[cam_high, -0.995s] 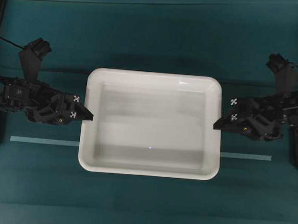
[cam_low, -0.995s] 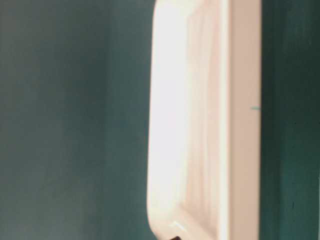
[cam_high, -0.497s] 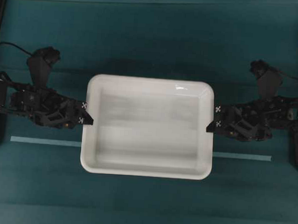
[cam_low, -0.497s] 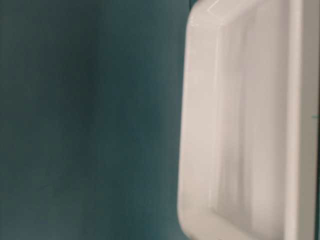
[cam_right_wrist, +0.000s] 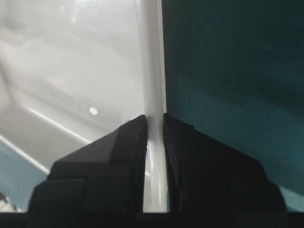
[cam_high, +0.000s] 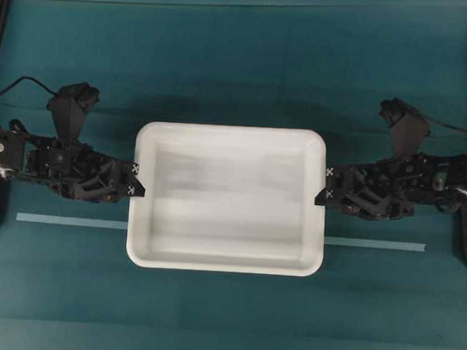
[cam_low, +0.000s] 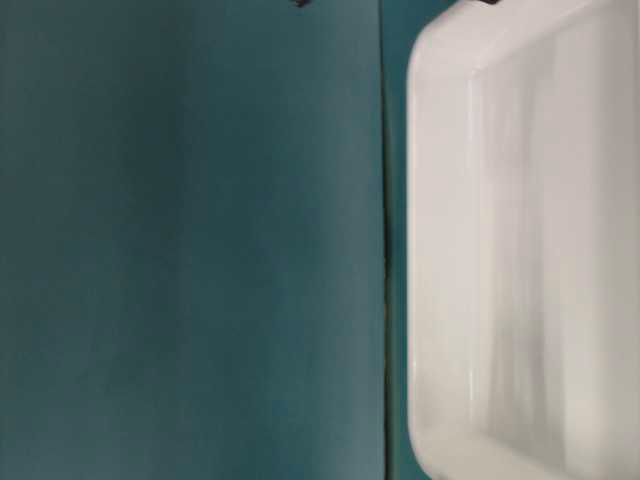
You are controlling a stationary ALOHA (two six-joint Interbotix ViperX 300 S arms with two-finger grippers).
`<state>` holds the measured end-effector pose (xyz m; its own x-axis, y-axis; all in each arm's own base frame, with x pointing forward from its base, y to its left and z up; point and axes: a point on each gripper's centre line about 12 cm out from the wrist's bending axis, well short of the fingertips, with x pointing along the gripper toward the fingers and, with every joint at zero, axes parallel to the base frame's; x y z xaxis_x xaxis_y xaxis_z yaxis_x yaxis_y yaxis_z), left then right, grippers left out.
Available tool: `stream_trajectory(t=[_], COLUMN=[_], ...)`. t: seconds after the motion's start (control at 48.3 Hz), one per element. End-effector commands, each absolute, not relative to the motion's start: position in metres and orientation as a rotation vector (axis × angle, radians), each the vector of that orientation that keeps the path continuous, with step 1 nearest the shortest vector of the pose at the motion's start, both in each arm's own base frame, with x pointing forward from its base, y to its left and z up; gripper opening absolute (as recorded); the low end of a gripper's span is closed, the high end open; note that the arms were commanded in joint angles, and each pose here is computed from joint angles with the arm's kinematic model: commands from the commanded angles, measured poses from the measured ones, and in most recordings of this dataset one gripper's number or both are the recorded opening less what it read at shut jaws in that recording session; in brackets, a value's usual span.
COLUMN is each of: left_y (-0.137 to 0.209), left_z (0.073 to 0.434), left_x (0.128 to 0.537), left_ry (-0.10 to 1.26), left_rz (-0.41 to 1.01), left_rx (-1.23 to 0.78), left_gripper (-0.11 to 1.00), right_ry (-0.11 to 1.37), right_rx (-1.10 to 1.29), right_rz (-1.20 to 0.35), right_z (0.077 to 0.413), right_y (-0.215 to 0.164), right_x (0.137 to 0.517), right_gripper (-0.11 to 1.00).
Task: Lift the white case with both hands.
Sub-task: 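Lower the held tray back down onto the table, then open both grippers to release the tray rims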
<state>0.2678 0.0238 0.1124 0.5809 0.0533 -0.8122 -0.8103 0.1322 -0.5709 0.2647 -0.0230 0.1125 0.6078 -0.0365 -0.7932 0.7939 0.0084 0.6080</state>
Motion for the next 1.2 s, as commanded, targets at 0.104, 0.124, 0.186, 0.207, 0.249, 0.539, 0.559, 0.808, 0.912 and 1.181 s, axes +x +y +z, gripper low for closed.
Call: stream_trajectory(t=[0.104,0.124,0.186,0.207,0.249,0.539,0.559,0.808,0.912,1.181], left_y=[0.026,0.026,0.026,0.026,0.027,0.027,0.027,0.027,0.028,0.026], left_z=[0.087,0.085,0.082,0.081,0.079,0.078,0.078,0.082,0.084,0.088], left_x=[0.253,0.252,0.253,0.254,0.256,0.261,0.262,0.267,0.272,0.277], left_ry=[0.804,0.808,0.808,0.807,0.800,0.786,0.784,0.766,0.746,0.716], left_rz=[0.782,0.785,0.785,0.783,0.777,0.765,0.765,0.750,0.727,0.677], left_rx=[-1.277,-1.276,-1.278,-1.277,-1.279,-1.283,-1.284,-1.289,-1.287,-1.272], left_gripper=[0.06,0.06,0.06,0.06,0.06,0.06,0.06,0.06,0.06,0.06], right_ry=[0.725,0.720,0.715,0.715,0.719,0.723,0.723,0.720,0.711,0.683], right_rx=[1.402,1.402,1.400,1.400,1.398,1.397,1.397,1.400,1.403,1.412], right_rz=[-0.791,-0.790,-0.789,-0.789,-0.789,-0.780,-0.780,-0.781,-0.776,-0.753], right_z=[0.088,0.088,0.087,0.087,0.086,0.086,0.086,0.088,0.090,0.099], right_y=[-0.025,-0.025,-0.025,-0.025,-0.024,-0.021,-0.021,-0.022,-0.022,-0.023], right_x=[0.255,0.256,0.256,0.255,0.254,0.253,0.253,0.252,0.253,0.258], right_gripper=[0.11,0.11,0.11,0.11,0.11,0.11,0.11,0.11,0.10,0.47])
